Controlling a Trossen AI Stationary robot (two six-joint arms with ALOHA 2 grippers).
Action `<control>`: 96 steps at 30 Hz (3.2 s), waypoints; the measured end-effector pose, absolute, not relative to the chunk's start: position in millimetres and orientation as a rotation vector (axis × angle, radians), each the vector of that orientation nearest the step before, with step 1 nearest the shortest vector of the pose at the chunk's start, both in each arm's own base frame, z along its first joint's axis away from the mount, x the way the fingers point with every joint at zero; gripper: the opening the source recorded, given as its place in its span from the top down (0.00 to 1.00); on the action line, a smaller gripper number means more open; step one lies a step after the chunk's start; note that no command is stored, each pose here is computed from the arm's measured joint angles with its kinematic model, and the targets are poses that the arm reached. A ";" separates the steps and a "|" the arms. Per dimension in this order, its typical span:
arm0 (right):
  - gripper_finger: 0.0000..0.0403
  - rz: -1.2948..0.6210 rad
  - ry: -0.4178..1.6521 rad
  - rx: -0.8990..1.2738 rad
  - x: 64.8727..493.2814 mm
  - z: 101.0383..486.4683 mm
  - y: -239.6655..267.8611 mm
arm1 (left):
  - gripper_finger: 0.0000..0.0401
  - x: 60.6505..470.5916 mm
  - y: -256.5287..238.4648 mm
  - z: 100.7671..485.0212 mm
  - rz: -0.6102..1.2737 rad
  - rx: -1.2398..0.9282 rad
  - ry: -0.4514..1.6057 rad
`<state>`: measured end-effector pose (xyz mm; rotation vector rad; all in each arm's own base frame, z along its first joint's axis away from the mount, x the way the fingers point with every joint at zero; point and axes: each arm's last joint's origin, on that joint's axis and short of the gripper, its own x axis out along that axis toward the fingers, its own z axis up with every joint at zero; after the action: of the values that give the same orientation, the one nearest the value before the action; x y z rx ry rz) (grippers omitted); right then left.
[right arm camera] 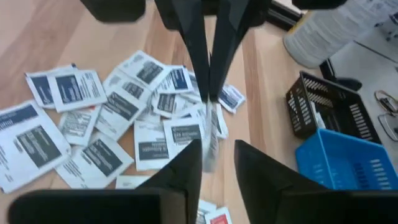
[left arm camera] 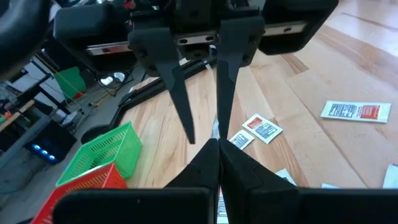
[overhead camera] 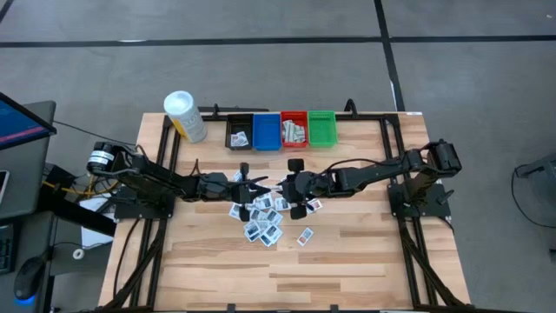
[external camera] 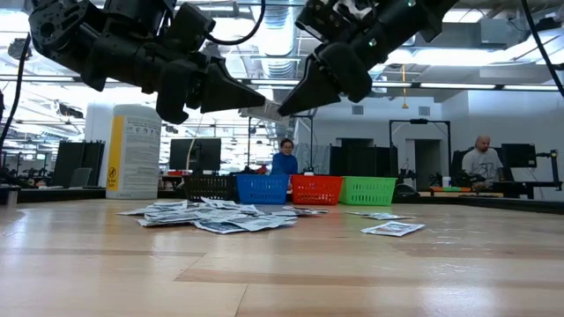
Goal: Pick & Place First Aid Supplies
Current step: Put the orange ointment pack into the black bin
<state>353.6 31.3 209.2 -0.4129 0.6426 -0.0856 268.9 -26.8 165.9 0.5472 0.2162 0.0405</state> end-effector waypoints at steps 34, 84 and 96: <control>0.72 -0.292 0.773 -0.250 224.0 145.8 16.2 | 0.99 220.5 122.1 181.4 0.852 -0.043 0.297; 0.73 -0.012 0.865 -0.095 234.6 89.0 23.5 | 0.78 243.3 42.5 174.4 0.397 -0.093 0.133; 0.88 0.035 0.888 -0.039 237.9 77.8 15.6 | 0.78 243.6 42.7 175.6 0.398 -0.093 0.121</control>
<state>237.9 15.6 77.8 -0.0392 0.8877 0.0352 243.6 42.7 175.6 -0.0934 0.1206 0.3976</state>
